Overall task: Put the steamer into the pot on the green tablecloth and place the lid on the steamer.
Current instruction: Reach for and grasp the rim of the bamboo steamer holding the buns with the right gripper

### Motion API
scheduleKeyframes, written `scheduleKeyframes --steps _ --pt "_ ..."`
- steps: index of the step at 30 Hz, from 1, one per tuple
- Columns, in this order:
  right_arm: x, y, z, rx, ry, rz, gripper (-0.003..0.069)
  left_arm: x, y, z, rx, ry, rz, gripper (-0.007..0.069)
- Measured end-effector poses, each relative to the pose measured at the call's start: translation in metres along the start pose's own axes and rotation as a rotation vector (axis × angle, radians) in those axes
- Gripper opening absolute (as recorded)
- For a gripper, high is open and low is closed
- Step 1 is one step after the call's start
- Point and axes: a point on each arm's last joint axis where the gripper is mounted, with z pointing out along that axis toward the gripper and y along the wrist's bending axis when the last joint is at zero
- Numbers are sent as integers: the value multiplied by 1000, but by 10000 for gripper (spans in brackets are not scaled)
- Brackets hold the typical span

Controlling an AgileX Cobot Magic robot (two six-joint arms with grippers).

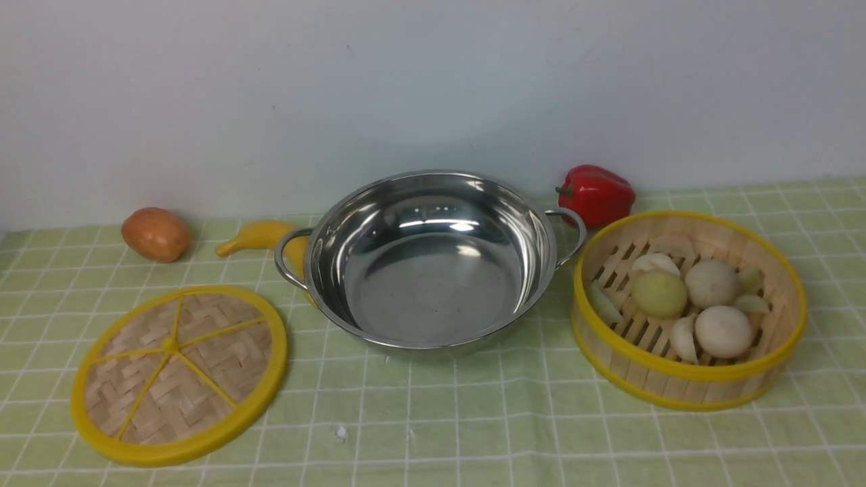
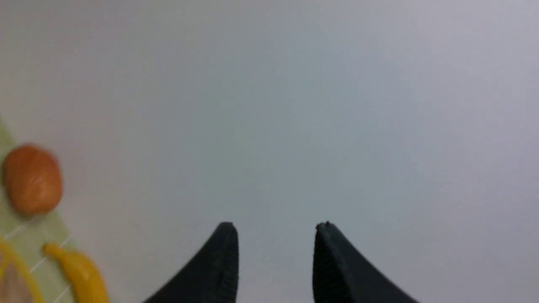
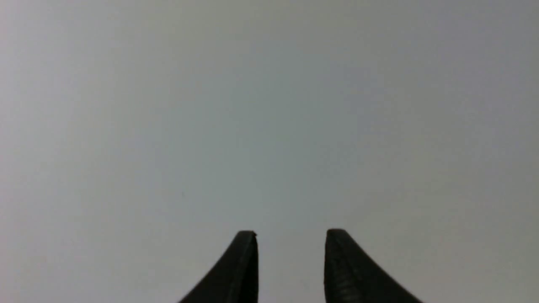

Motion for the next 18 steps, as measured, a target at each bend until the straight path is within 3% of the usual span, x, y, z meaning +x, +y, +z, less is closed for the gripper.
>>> scheduleKeyframes --steps 3,6,9,11,12,18 --pt "-2 2 44 55 261 -52 243 -13 -28 4 58 -10 205 239" --pt "7 -3 96 119 539 -77 243 -13 -49 21 29 149 512 216" --pt "27 -17 143 188 765 -102 243 -3 -49 43 -84 431 720 182" --pt "40 -25 161 218 850 -112 243 2 -44 52 -153 566 780 167" --pt "58 -36 183 250 941 -117 243 9 -34 62 -256 755 839 150" --pt "122 -74 235 336 1143 -149 243 26 -3 103 -499 1143 886 115"
